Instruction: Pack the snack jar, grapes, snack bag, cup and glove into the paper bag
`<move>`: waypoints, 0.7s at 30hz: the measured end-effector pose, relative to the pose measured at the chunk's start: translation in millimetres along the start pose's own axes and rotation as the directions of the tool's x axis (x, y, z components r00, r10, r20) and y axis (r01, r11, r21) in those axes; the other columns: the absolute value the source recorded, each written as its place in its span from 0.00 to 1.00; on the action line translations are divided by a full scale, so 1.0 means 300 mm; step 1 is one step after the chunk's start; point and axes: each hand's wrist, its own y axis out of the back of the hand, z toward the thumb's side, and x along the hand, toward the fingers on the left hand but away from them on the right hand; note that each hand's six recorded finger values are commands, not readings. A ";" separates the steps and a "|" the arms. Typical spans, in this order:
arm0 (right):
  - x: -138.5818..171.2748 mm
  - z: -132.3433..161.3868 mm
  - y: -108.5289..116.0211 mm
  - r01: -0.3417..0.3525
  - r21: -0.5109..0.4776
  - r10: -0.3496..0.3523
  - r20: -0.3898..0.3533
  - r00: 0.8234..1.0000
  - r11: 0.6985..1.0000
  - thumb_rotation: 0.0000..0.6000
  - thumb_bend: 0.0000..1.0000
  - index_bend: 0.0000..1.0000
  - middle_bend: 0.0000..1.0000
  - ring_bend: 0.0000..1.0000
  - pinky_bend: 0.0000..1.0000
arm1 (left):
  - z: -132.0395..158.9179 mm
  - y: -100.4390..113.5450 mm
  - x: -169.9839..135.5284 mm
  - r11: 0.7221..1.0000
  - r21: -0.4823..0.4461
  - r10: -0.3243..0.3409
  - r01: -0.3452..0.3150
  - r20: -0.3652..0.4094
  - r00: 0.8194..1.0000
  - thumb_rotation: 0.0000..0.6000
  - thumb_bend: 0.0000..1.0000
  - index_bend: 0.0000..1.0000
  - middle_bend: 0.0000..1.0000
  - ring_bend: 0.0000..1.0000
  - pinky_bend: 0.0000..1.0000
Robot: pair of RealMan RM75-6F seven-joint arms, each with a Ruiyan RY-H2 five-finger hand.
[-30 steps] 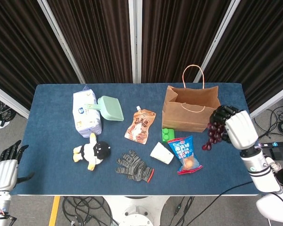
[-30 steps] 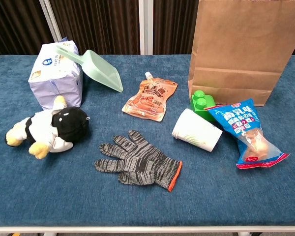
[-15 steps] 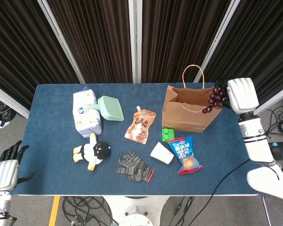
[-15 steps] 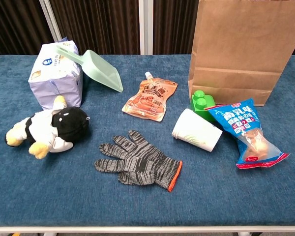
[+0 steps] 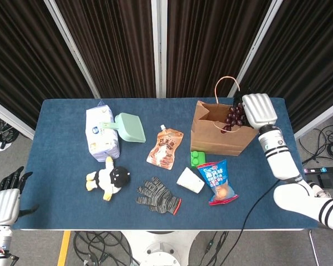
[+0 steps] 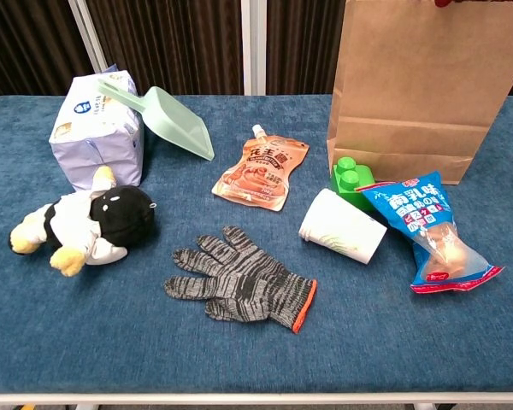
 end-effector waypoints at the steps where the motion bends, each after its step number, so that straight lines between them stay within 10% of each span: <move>1: 0.002 0.001 0.002 -0.004 -0.006 0.004 -0.001 1.000 1.000 1.00 0.26 0.00 0.15 0.00 0.17 | 0.001 0.000 0.001 1.000 0.000 0.001 -0.001 0.001 1.000 1.00 0.12 0.22 0.14 0.11 0.13; 21: -0.010 -0.025 0.036 0.036 -0.056 -0.034 0.031 0.999 0.998 1.00 0.00 0.00 0.03 0.00 0.04 | 0.003 -0.001 0.001 1.000 0.003 0.000 0.000 0.002 1.000 1.00 0.12 0.22 0.14 0.11 0.13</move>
